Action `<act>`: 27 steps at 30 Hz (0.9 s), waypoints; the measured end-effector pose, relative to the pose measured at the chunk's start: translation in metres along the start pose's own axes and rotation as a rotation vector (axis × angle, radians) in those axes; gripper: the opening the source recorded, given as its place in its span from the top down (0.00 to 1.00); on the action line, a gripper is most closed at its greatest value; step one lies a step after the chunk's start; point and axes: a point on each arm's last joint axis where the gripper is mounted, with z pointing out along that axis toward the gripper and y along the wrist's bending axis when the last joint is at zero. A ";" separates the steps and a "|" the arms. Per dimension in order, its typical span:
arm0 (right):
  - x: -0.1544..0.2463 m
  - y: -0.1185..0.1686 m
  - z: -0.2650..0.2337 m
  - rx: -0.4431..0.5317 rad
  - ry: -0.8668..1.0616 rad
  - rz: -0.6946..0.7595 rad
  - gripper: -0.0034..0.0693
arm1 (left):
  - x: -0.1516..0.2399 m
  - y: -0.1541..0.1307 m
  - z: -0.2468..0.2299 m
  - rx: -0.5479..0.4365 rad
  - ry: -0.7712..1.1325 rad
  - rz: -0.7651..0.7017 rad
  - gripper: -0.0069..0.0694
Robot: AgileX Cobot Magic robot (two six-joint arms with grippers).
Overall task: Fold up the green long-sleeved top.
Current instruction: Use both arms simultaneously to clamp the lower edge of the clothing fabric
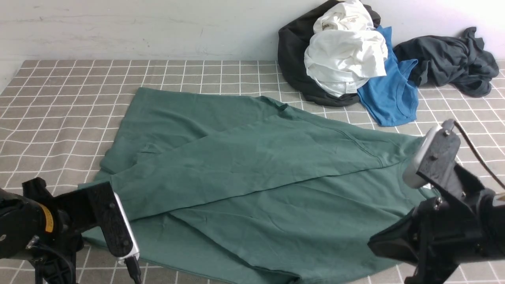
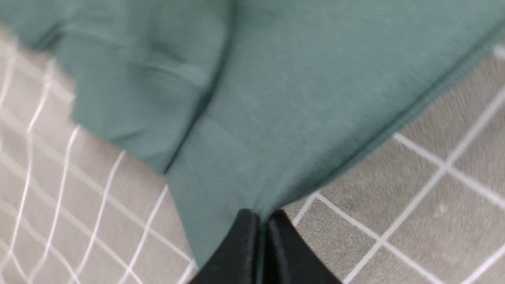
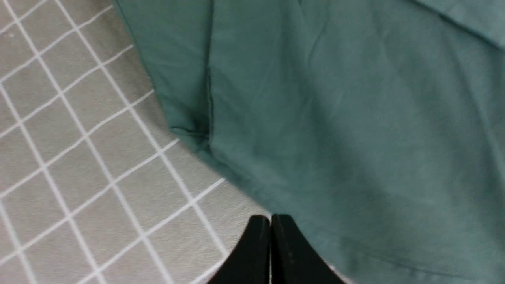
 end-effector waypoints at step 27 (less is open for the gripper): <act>0.042 -0.063 0.098 0.061 0.479 -0.353 0.92 | -0.001 -0.002 -0.011 0.059 0.013 -0.291 0.92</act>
